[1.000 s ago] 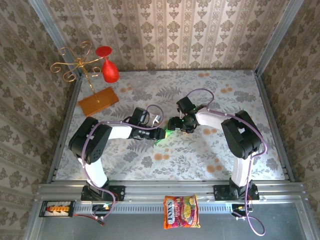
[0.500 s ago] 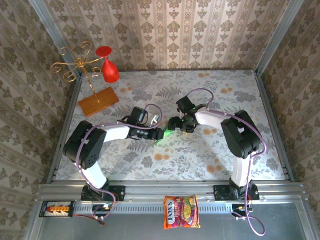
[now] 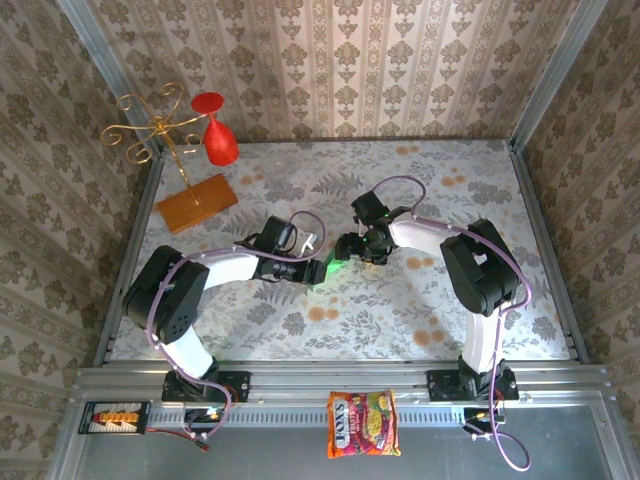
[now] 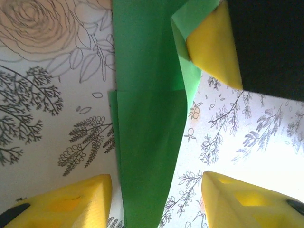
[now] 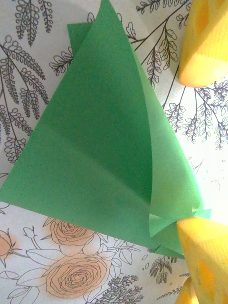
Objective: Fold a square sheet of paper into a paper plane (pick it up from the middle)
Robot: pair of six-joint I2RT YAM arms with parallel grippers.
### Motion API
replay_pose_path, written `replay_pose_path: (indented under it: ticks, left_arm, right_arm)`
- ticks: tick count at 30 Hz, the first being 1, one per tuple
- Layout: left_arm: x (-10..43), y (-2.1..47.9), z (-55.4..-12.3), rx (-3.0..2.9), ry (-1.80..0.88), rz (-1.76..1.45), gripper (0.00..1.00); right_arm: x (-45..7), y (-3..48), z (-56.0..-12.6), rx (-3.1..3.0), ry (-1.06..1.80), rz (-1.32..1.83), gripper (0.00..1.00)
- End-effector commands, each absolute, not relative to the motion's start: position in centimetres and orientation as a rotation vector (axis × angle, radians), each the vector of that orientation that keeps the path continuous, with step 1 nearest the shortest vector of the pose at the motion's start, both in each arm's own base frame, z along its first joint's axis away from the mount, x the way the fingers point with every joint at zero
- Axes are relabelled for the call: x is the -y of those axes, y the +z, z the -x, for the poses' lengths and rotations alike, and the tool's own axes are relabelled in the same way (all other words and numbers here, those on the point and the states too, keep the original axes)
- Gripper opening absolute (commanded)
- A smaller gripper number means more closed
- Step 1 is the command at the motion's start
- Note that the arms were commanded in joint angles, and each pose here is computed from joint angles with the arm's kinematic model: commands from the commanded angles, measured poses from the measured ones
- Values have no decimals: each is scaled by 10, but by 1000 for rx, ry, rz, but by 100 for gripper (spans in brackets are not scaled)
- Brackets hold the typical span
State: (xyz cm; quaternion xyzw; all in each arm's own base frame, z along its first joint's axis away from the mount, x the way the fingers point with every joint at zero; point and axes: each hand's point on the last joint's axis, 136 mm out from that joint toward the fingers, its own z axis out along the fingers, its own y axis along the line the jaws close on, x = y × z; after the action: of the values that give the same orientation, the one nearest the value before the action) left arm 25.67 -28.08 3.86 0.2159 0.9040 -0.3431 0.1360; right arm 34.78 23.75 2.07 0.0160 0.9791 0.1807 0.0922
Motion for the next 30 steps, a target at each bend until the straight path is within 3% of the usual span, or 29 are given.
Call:
replay_pose_path:
  ticks: [1,18,30]
  left_arm:
    - [281,32,-256,-2640,-944,-670,52]
    - [277,14,-255,-2726,-925,-594,35]
    - [270,0,-253,-2765,-922,-551,25]
  right_arm:
    - [-229,-34,-333,-3008,438,-46,77]
    - [-235,-28,-335,-3000,480,-42,77]
    - [-255,36,-351,-2828,711,65,81]
